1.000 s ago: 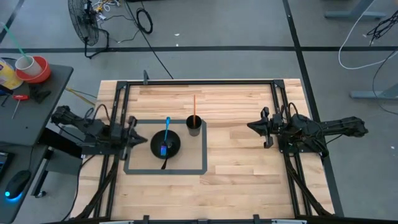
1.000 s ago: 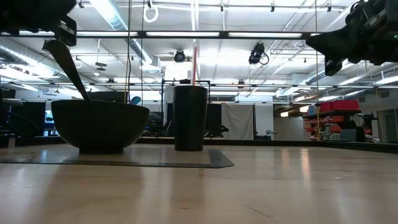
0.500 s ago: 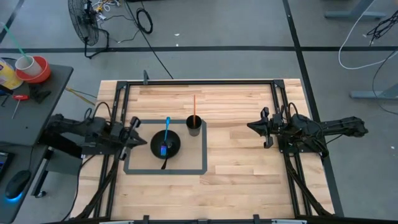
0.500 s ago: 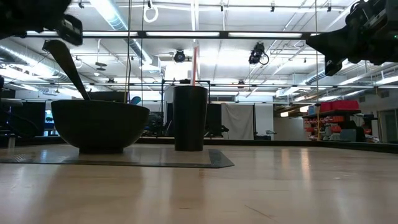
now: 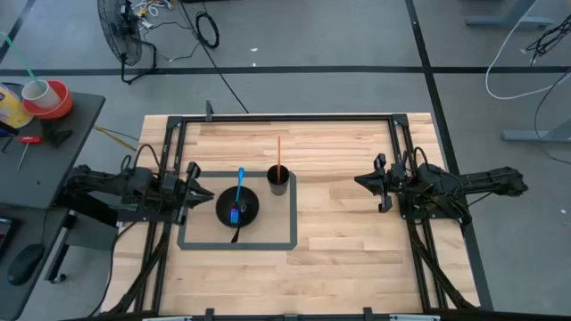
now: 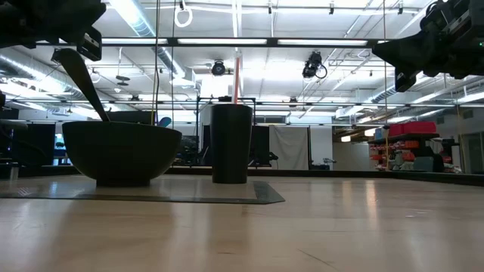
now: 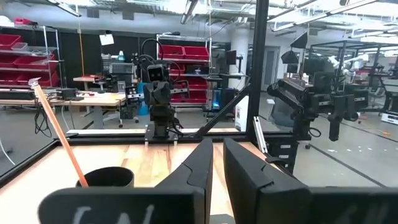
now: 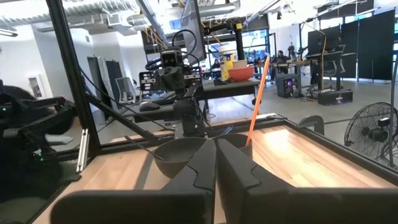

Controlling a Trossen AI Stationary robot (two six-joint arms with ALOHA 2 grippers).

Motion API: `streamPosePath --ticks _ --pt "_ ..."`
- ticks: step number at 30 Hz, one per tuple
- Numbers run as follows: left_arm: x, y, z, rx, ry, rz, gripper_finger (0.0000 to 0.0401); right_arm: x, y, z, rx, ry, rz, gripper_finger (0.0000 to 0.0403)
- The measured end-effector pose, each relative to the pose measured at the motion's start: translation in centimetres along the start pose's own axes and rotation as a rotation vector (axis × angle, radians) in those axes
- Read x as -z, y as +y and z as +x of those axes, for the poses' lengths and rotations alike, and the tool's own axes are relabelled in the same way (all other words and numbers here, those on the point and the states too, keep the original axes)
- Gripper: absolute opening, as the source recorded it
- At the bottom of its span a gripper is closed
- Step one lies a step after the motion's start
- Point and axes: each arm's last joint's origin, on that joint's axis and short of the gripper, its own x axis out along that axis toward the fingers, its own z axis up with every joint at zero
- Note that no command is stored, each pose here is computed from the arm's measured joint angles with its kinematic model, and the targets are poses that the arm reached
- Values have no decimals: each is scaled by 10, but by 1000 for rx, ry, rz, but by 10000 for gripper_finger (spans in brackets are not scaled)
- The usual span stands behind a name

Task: Pick & Place Utensil
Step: Return to Home Position

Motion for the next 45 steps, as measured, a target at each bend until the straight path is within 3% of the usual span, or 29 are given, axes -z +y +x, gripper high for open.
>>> streamPosePath --ticks 15,45 --pt "27 1 0 2 170 17 46 0 0 0 0 0 0 18" --pt "32 0 -1 41 189 9 46 0 0 0 0 0 0 18"
